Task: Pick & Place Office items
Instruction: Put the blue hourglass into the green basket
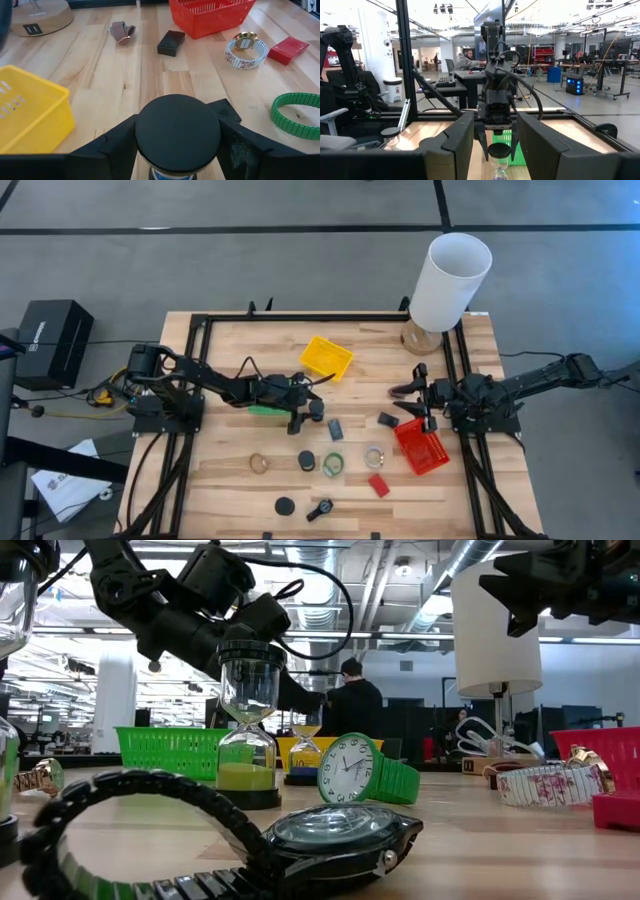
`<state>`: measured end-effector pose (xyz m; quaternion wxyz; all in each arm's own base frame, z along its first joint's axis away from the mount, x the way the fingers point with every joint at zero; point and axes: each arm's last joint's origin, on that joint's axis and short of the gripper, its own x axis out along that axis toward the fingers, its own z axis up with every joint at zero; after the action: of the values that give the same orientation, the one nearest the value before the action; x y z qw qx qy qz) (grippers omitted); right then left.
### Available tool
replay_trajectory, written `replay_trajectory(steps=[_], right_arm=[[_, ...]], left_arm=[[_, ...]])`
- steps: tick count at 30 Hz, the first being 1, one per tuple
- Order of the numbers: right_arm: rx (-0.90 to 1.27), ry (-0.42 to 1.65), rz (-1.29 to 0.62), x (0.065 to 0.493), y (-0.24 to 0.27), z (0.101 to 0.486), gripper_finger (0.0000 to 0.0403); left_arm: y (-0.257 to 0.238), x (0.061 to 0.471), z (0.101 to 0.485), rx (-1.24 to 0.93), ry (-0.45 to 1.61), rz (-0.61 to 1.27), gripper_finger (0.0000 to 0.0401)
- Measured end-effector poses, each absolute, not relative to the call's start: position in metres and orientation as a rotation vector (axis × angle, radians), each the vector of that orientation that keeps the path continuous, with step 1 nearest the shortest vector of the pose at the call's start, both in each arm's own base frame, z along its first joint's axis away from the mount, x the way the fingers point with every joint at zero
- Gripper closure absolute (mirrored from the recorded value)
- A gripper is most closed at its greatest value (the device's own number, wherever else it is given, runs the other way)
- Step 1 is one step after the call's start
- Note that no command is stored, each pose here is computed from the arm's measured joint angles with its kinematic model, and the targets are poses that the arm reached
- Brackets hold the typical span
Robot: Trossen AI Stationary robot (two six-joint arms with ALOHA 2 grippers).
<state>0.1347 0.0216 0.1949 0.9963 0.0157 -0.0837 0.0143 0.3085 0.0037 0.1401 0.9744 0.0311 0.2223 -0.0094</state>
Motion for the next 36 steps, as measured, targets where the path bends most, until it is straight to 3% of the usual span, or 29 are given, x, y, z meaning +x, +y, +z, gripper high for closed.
replay_trajectory(steps=[17, 25, 36], right_arm=[[0.028, -0.146, 0.029, 0.135, 0.022, 0.193, 0.0260], [0.034, -0.142, 0.029, 0.135, 0.022, 0.192, 0.0260], [0.063, -0.136, 0.032, 0.135, 0.022, 0.192, 0.0260]], left_arm=[[0.004, 0.307, 0.147, 0.065, 0.428, -0.016, 0.0187], [0.005, 0.291, 0.194, 0.114, 0.312, -0.008, 0.0186], [0.019, 0.230, 0.257, 0.122, 0.299, 0.143, 0.0186]])
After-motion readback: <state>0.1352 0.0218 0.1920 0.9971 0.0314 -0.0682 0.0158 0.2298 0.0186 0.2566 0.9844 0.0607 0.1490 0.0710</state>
